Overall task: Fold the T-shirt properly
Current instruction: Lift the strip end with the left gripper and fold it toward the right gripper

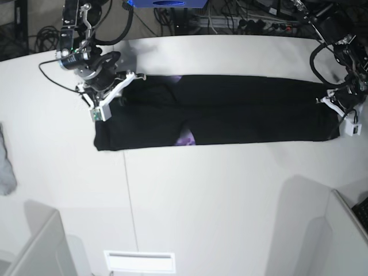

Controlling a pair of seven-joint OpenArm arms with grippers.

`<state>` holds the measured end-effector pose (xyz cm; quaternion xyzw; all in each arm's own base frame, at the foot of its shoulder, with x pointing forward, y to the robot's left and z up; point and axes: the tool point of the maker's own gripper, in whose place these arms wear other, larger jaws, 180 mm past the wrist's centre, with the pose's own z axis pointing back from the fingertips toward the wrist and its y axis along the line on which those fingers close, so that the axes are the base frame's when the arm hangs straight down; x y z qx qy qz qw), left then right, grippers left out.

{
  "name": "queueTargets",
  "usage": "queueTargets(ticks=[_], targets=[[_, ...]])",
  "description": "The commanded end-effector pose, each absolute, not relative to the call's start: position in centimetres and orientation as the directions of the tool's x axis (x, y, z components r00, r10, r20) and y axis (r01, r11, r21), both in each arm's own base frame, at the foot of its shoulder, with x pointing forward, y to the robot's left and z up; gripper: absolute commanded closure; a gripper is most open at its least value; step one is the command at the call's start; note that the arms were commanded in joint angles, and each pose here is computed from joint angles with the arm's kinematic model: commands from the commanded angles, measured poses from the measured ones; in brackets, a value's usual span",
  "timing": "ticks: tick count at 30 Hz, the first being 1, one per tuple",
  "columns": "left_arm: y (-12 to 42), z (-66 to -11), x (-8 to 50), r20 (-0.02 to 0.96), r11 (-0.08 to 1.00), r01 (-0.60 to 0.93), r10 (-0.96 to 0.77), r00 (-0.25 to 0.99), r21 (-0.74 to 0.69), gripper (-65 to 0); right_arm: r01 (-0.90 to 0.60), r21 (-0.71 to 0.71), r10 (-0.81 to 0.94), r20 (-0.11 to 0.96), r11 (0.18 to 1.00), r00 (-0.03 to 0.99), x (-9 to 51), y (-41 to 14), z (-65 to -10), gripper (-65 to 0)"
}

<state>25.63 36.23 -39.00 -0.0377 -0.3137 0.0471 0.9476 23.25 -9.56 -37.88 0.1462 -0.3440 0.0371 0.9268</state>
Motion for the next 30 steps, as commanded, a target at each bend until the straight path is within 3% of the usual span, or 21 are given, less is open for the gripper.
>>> queueTargets(ticks=[1, 9, 16, 30], targets=[[36.6, -36.2, 27.4, 0.664, 0.997, -0.033, 0.067, 0.745, -0.064, 0.0, -0.178, 0.249, -0.043, 0.685, 0.952, 0.727, 24.0, -9.5, -36.7, 0.0], [34.2, -32.1, 26.8, 0.699, 0.995, 0.061, -0.102, 0.708, 0.083, 0.0, -0.065, 0.373, -0.231, 0.693, 0.926, 0.683, 24.9, -12.4, -35.1, 0.0], [28.0, -31.0, 27.4, 0.701, 0.970, 0.213, -0.233, 0.674, 0.116, 0.0, 0.036, 0.341, -0.287, 0.723, 0.939, 0.628, 25.9, -17.1, -34.1, 0.0], [14.6, -33.9, 28.3, 0.701, 0.915, 0.393, -0.220, 0.678, -0.093, 0.0, 0.072, 0.326, -0.300, 0.731, 0.943, 0.613, 25.9, -18.6, -33.9, 0.0]])
